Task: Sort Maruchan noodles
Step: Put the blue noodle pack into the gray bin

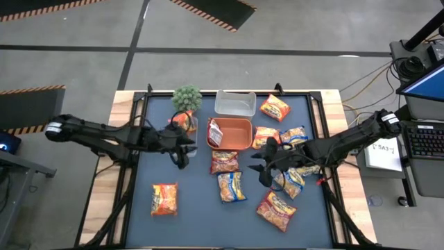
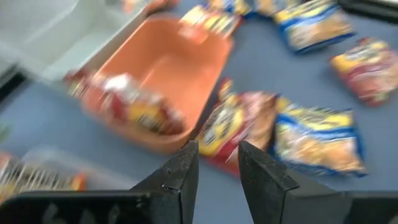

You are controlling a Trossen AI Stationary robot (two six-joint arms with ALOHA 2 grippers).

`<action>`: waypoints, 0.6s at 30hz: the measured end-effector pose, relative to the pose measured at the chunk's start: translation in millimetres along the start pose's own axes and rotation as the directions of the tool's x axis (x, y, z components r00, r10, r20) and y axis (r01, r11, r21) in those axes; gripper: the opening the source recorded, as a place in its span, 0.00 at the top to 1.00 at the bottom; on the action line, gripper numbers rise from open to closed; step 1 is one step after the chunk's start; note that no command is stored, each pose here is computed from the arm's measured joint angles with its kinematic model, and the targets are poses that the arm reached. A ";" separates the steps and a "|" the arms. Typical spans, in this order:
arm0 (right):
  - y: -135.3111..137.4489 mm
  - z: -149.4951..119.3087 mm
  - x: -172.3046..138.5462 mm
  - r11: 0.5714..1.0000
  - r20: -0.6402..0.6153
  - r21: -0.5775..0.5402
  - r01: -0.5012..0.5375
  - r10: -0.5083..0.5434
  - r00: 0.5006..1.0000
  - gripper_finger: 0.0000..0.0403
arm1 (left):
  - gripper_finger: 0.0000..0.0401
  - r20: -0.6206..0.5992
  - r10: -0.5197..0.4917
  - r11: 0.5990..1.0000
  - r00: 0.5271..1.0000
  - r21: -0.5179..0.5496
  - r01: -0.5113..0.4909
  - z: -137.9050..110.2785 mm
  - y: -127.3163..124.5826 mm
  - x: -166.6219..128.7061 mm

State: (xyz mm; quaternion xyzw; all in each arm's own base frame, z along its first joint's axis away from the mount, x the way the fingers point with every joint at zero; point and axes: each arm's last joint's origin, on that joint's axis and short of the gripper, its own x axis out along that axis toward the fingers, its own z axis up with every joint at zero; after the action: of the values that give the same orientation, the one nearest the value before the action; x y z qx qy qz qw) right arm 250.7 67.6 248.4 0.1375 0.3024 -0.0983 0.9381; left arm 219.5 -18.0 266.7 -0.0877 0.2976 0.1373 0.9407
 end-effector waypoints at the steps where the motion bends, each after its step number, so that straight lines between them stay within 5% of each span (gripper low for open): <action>1: -2.0 -2.8 -0.6 0.999 -0.037 0.027 0.023 -0.022 0.999 0.52 | 0.77 0.028 -0.022 0.999 0.999 0.027 0.022 3.2 -4.4 -0.8; 8: -20.8 -28.4 -8.9 0.941 -0.331 0.184 0.285 -0.213 0.919 0.52 | 0.77 0.152 -0.106 0.987 0.983 0.136 0.085 14.1 -21.5 0.2; 15: -52.1 -48.9 -25.8 0.755 -0.561 0.182 0.630 -0.447 0.697 0.52 | 0.77 0.170 -0.109 0.978 0.979 0.195 0.075 16.4 -25.7 9.1; 18: -65.3 -50.5 -22.9 0.695 -0.580 0.205 0.689 -0.480 0.658 0.52 | 0.77 0.208 -0.120 0.968 0.971 0.241 0.068 20.3 -29.1 13.6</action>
State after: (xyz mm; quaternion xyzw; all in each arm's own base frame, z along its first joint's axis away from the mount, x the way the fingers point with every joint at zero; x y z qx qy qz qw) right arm 187.7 24.3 209.6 0.2425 0.5270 -0.4254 0.6946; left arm 250.1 -37.7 277.6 0.0249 0.2006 0.0656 0.9772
